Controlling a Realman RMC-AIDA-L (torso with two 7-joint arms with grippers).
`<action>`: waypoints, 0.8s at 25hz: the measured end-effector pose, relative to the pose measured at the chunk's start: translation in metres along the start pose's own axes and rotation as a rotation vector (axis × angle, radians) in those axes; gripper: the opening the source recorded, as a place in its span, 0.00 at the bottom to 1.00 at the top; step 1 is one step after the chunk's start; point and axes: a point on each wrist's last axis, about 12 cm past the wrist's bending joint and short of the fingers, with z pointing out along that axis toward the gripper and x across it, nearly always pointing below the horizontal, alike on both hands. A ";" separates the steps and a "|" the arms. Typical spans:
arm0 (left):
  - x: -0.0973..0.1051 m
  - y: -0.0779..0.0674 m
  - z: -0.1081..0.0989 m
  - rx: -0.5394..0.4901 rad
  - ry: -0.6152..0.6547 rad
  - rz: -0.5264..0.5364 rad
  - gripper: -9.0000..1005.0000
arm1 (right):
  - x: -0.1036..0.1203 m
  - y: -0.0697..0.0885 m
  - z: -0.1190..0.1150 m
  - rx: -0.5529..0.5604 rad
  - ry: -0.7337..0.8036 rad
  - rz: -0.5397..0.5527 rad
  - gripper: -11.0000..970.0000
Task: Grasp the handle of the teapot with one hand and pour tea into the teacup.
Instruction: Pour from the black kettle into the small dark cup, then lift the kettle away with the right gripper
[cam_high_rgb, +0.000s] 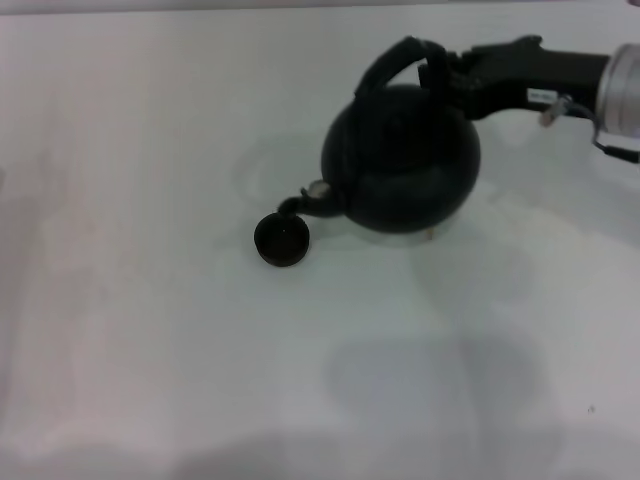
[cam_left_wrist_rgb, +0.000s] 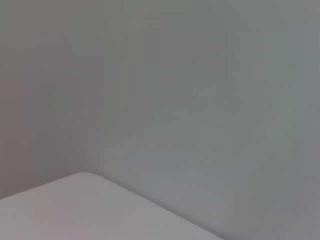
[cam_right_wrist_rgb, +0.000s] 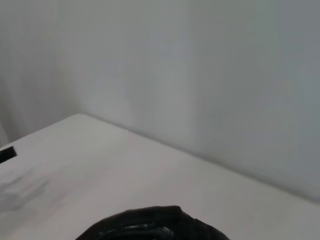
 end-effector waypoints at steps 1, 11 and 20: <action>0.000 0.000 0.000 -0.001 0.000 -0.001 0.87 | -0.002 0.001 0.002 0.004 -0.005 -0.015 0.21; 0.001 -0.001 -0.002 0.003 -0.003 -0.004 0.87 | -0.008 0.016 0.019 0.058 -0.053 -0.255 0.20; 0.000 0.001 -0.001 0.002 -0.006 0.000 0.87 | -0.007 0.034 0.028 0.085 -0.081 -0.401 0.20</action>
